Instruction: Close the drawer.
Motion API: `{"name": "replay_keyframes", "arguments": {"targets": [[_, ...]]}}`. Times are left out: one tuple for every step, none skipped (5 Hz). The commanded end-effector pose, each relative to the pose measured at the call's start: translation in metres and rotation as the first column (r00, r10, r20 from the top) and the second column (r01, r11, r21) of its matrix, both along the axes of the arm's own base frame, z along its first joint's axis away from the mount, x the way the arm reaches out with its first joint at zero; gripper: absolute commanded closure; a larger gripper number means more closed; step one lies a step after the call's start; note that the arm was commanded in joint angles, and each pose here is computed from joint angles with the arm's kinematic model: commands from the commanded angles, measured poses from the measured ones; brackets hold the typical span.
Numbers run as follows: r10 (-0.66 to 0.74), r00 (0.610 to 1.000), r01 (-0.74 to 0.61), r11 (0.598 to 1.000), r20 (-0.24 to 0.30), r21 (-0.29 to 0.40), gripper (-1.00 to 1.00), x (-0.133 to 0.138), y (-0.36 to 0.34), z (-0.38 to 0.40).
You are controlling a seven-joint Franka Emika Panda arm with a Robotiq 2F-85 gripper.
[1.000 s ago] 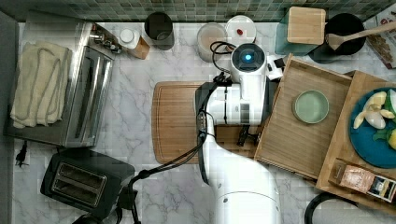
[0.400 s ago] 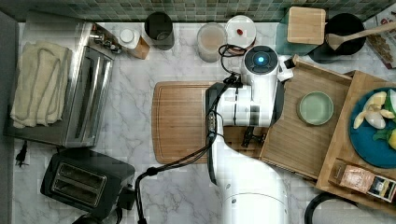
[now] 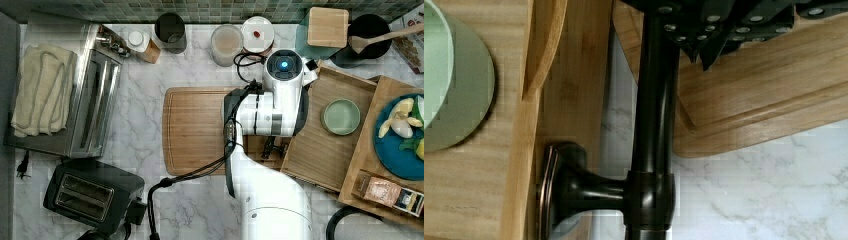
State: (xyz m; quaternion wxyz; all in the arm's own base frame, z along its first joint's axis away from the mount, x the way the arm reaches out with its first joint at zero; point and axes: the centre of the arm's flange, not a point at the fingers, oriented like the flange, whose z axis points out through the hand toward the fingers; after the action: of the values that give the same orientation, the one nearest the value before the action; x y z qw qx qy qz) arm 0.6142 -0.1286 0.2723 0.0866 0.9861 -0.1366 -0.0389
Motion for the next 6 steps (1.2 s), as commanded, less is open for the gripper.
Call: {"name": "replay_keyframes", "arguments": {"targets": [[-0.158, 0.987, 0.158, 0.987, 0.044, -0.011, 1.0, -0.064, -0.194, 0.034], [-0.173, 0.984, 0.175, 0.983, 0.05, -0.05, 1.0, -0.08, -0.22, 0.034], [-0.192, 0.98, 0.196, 0.977, 0.054, -0.084, 1.0, -0.094, -0.246, 0.041], [-0.236, 0.971, 0.238, 0.965, 0.034, -0.113, 1.0, -0.111, -0.275, 0.045], [-0.246, 0.967, 0.252, 0.959, 0.062, -0.127, 1.0, -0.133, -0.309, 0.043], [-0.245, 0.967, 0.253, 0.958, 0.072, -0.134, 1.0, -0.14, -0.328, 0.035]]}}
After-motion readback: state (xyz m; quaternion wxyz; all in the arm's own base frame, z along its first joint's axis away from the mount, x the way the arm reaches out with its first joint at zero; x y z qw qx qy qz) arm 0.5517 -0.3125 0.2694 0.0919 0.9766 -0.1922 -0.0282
